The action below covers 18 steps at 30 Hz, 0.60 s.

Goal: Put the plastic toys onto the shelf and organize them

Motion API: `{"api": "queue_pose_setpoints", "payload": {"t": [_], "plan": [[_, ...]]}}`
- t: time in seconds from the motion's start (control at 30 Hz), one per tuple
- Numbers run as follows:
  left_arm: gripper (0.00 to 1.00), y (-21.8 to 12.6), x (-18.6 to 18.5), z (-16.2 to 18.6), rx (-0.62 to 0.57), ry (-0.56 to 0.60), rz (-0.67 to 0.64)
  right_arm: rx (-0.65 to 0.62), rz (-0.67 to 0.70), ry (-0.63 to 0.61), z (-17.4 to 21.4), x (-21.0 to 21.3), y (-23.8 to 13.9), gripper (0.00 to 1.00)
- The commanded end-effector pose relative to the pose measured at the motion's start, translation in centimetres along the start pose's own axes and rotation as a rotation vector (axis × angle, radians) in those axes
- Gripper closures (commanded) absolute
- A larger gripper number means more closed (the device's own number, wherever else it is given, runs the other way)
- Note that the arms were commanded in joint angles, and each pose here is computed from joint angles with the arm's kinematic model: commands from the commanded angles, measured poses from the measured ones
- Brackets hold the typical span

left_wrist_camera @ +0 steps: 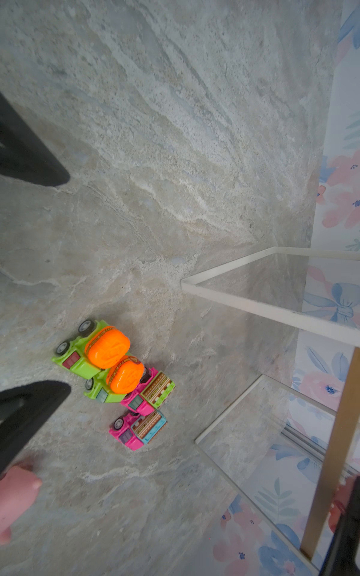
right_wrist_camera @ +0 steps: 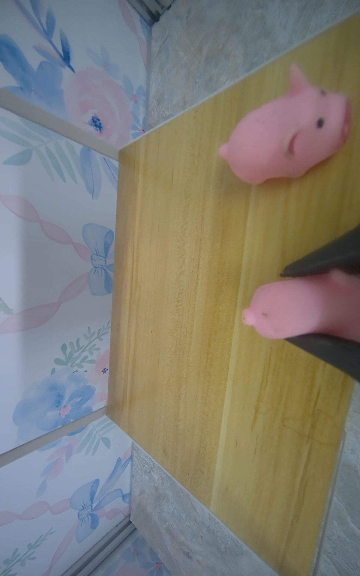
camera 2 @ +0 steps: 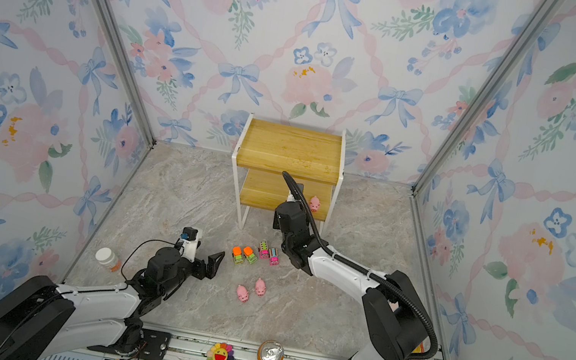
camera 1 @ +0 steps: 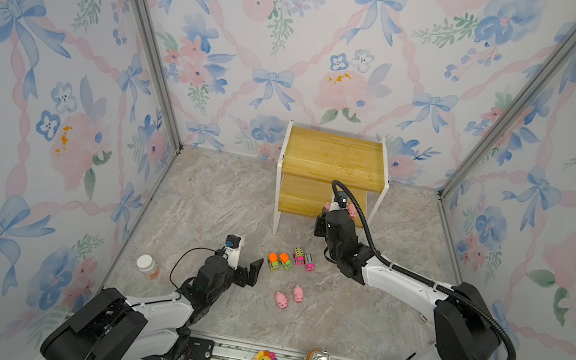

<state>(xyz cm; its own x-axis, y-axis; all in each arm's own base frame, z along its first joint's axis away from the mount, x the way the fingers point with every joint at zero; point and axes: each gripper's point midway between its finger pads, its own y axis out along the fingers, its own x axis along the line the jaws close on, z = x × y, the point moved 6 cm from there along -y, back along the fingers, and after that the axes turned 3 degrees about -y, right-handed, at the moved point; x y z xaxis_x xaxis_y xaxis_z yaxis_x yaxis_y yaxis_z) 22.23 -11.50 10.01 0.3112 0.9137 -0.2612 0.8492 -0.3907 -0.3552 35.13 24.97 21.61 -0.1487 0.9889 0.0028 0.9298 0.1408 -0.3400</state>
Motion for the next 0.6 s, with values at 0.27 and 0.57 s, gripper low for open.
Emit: {"api": "queue_pose_setpoints", "payload": {"t": [0.27,0.57], "plan": [[0.02,-0.06,-0.04,-0.19,-0.008,0.007,-0.003,0.034,0.034,-0.035,1.8,-0.52,-0.41,0.69],[0.02,-0.11,-0.06,-0.23,-0.012,0.007,-0.003,0.025,0.042,-0.039,1.55,-0.63,-0.72,0.53]]}}
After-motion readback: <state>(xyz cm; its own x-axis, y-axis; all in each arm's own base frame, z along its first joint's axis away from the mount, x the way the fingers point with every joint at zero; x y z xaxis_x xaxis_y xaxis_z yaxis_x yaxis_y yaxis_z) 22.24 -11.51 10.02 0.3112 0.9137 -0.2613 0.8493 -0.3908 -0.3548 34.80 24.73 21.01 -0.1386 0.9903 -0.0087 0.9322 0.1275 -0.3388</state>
